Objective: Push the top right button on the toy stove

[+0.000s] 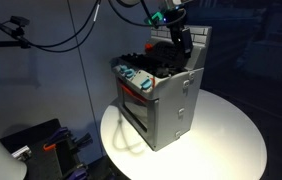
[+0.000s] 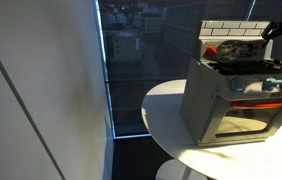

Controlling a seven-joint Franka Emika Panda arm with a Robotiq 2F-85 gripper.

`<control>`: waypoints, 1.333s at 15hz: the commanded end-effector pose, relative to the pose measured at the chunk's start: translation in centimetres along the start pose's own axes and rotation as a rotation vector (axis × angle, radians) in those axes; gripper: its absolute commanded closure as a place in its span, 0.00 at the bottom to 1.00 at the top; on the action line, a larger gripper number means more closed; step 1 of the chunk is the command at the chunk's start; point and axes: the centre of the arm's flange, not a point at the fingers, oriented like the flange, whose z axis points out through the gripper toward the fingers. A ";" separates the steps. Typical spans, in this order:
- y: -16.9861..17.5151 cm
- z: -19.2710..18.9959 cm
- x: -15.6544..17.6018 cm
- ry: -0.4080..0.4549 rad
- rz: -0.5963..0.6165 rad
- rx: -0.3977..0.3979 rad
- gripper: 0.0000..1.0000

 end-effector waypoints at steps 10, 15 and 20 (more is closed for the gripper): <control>0.8 -4.5 -3.8 -0.195 -0.174 -0.065 0.00; 1.1 -6.6 -6.2 -0.294 -0.301 -0.078 0.00; 2.6 -9.0 -8.1 -0.348 -0.393 -0.053 0.00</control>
